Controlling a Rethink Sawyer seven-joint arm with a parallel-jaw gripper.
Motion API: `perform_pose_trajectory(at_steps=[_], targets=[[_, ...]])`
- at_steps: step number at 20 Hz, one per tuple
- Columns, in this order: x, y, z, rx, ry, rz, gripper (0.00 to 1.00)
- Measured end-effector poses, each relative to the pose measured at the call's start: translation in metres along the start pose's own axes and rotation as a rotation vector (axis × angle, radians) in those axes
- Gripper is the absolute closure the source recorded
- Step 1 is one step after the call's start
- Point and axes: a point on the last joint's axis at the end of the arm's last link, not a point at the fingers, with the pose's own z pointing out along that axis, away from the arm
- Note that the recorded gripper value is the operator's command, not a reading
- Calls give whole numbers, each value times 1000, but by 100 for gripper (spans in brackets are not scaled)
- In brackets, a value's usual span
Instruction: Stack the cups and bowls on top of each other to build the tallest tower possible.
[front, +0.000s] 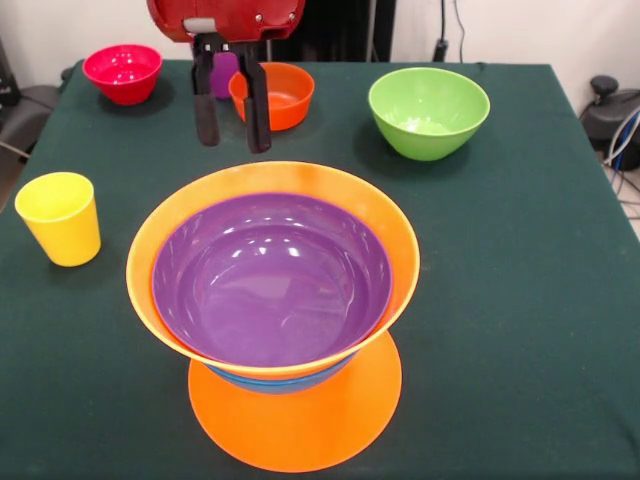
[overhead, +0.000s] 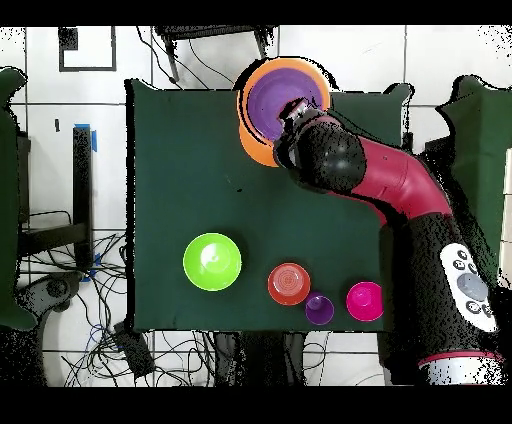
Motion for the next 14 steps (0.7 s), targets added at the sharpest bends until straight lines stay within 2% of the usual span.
perform_pose_trajectory(at_steps=[1,3,8,14], targets=[[0,0,1,7,6,-1,0],[5,4,9,51,72,-22,0],[13,2,13,78,117,-39,0],[12,-3,14,89,125,-42,0]])
